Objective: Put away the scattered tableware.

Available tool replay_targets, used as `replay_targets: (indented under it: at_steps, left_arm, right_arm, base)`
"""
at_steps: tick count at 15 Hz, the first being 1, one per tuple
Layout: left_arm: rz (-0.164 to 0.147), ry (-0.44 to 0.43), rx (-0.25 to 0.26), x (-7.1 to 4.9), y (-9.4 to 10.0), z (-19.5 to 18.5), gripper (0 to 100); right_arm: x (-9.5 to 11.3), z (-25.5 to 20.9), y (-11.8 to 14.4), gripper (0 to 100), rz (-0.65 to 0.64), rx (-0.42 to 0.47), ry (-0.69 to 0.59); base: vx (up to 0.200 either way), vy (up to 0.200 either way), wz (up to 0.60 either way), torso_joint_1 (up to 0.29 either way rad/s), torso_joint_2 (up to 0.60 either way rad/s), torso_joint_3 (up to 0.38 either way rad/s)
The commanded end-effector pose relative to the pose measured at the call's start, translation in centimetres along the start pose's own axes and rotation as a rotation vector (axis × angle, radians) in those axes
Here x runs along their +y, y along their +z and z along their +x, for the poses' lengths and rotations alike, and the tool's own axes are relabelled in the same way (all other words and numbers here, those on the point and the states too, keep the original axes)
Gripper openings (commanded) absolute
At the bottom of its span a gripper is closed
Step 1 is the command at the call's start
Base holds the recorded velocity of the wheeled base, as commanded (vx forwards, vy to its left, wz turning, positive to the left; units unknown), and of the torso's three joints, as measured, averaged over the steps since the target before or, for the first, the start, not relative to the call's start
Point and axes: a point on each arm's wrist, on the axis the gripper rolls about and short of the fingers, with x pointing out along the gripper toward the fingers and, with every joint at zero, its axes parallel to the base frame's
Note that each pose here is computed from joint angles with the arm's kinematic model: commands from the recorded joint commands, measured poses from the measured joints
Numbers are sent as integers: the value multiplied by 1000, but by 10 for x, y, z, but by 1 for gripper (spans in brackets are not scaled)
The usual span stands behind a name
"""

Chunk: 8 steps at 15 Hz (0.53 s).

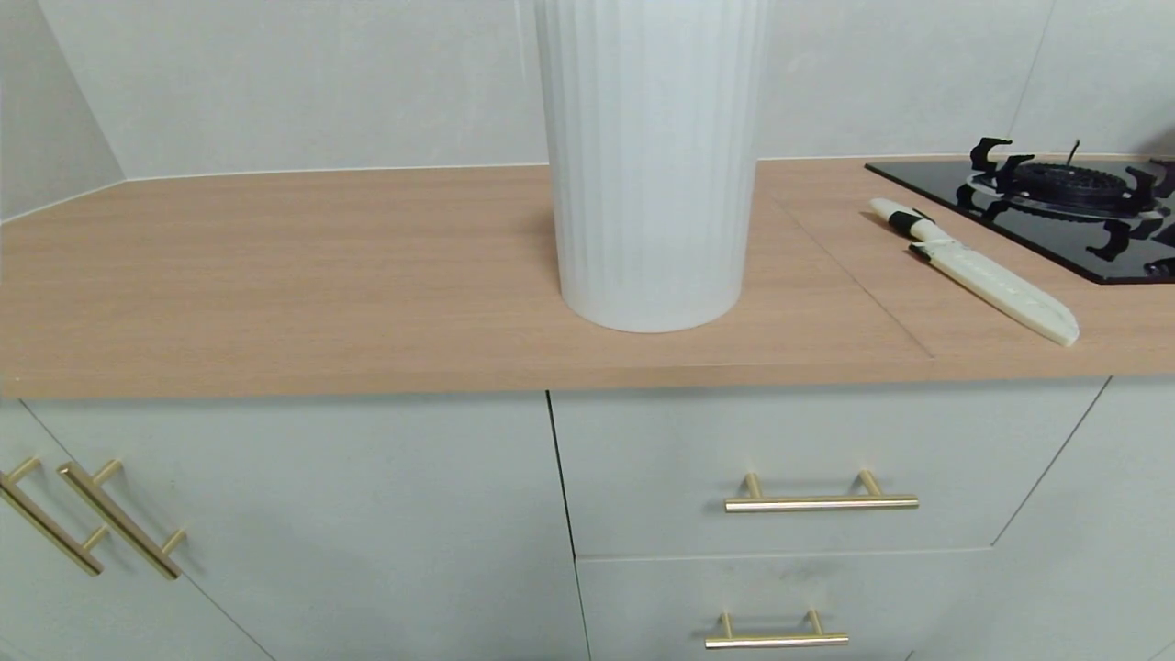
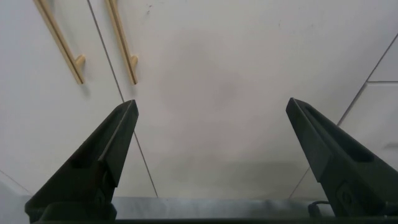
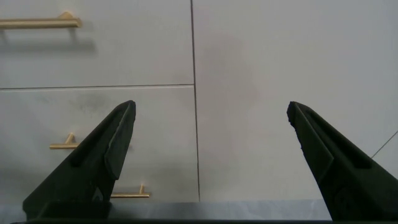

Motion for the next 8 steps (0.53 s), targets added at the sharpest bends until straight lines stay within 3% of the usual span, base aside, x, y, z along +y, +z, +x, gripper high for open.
replay_targets:
  at_steps: [1, 4, 8]
  left_arm:
    - [0, 1, 0, 0, 0, 0, 100]
    - [0, 1, 0, 0, 0, 0, 100]
    - [0, 1, 0, 0, 0, 0, 100]
  right_arm:
    - [0, 0, 0, 100, -2, 1, 0]
    - [0, 0, 0, 100, 0, 0, 0]
    - [0, 0, 0, 100, 0, 1, -1]
  base:
    - [0, 0, 0, 56, -266, -232]
    - [0, 0, 0, 95, -281, -299]
    - [0, 0, 0, 124, -514, -310]
